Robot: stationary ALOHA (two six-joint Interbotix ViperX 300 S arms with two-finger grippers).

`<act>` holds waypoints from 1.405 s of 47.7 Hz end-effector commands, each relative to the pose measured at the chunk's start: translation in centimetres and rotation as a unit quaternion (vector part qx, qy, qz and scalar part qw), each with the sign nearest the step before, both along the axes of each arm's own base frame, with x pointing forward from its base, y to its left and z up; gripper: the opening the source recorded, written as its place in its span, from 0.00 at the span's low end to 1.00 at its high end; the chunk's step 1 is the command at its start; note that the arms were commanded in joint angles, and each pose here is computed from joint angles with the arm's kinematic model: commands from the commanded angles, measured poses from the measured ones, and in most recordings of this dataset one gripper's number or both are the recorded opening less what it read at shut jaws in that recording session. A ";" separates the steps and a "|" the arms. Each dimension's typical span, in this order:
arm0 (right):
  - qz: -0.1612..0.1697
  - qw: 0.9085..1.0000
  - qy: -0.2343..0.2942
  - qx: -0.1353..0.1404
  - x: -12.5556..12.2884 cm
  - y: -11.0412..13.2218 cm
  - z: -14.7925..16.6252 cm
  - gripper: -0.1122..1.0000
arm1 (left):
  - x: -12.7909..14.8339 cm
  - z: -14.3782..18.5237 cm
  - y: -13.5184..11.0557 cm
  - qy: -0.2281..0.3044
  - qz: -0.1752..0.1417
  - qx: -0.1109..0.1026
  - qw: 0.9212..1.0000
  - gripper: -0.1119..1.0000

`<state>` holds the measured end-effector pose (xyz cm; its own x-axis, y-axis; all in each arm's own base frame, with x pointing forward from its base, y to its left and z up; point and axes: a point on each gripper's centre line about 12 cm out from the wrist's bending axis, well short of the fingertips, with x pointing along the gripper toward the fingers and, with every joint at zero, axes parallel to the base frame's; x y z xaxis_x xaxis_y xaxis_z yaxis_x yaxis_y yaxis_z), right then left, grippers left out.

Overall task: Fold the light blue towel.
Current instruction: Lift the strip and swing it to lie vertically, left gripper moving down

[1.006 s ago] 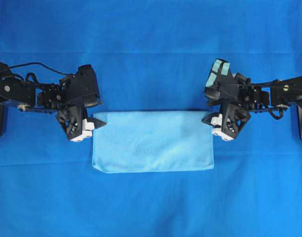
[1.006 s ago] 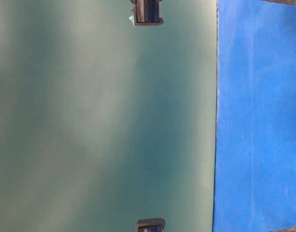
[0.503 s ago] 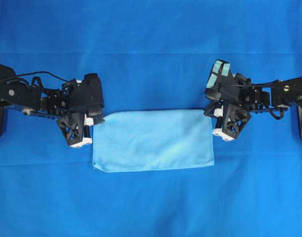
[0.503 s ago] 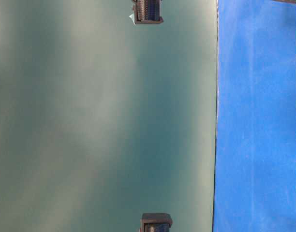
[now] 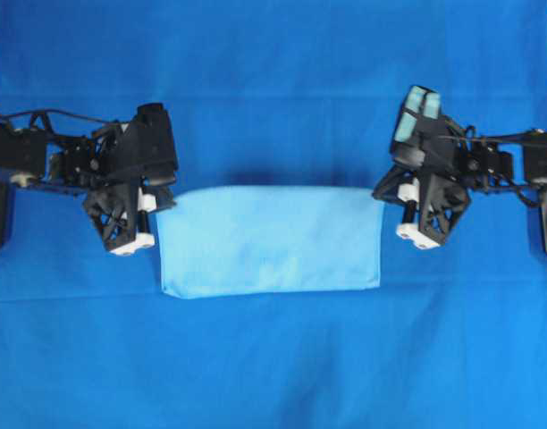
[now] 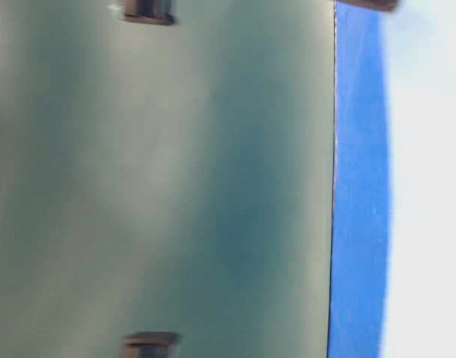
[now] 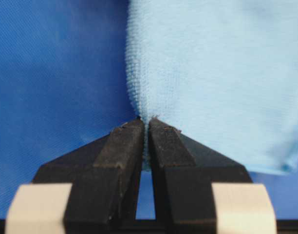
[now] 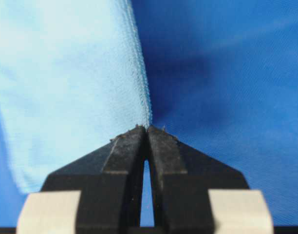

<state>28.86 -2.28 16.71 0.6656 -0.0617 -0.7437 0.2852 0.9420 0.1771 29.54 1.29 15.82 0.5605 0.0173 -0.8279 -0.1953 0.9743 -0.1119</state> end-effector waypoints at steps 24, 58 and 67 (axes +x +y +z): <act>0.011 0.993 -0.114 -0.023 -2.1 0.4 9.2 0.12 | -0.3 10.4 0.0 -0.118 -0.001 0.006 0.993 0.22; -0.107 0.987 -0.104 -0.064 0.0 -8.0 8.8 0.12 | 4.9 10.3 -5.3 -0.199 -0.080 -0.002 0.977 0.22; -0.134 0.982 -0.105 -0.087 1.3 -11.3 9.1 0.12 | 8.4 10.6 -8.1 -0.218 -0.119 0.001 0.969 0.22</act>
<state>29.39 -12.27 24.27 0.7269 -0.3375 -0.5981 0.4910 0.8643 0.1089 36.59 -5.72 24.85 0.8184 -0.1318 -0.5593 0.0640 0.9882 -0.1392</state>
